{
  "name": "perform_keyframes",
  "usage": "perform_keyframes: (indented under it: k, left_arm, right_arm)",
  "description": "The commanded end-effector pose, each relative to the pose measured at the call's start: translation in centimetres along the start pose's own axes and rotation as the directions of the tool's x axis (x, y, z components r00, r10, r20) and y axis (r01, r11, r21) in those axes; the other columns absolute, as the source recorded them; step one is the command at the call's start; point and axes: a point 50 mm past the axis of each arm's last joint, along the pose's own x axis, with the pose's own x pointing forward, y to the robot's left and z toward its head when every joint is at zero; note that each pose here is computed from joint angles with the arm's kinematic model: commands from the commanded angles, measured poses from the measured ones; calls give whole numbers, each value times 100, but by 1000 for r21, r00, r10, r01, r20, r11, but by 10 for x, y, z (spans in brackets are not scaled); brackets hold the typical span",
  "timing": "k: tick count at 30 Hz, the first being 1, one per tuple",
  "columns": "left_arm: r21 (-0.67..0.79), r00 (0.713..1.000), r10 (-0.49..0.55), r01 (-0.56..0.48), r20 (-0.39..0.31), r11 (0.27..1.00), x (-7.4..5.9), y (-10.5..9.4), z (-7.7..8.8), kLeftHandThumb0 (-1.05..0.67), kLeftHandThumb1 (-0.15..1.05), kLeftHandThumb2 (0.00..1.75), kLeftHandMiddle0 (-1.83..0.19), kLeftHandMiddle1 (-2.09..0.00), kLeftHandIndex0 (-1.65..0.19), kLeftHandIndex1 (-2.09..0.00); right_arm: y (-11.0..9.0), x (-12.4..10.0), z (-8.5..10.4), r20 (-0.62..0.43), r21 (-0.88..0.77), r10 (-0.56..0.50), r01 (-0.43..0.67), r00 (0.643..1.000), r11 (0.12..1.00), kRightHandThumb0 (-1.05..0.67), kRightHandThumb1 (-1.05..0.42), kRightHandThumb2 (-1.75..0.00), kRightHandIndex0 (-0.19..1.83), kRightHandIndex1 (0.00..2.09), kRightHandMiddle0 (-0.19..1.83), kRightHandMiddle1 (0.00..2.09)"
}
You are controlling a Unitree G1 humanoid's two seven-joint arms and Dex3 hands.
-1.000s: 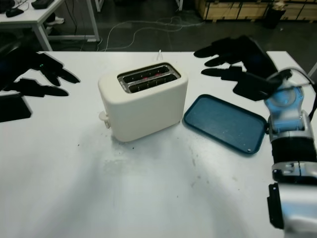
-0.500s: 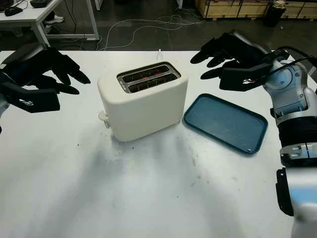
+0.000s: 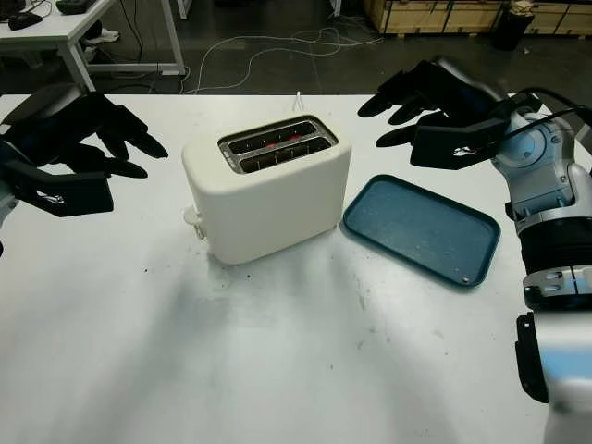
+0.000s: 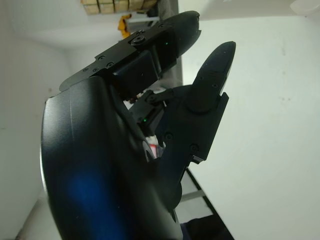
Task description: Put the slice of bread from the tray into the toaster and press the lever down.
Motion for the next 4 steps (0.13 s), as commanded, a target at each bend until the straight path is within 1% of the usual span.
perform_keyframes:
  k: [1, 4]
  left_arm:
    - [-16, 1000, 13, -13, -2, 1000, -3, 0, 0, -32, 75, 0, -97, -95, -125, -3]
    - [-14, 1000, 13, -13, -8, 1000, -4, -1, 0, -35, 76, 0, -95, -96, -123, -3]
  right_arm:
    - [-4, -2, -1, 8, -4, -17, 18, 1000, 1000, -56, -81, 0, 109, 2, 98, 0]
    - [-3, -2, 0, 15, -1, -17, 17, 1000, 1000, -55, -81, 0, 110, 2, 99, 0]
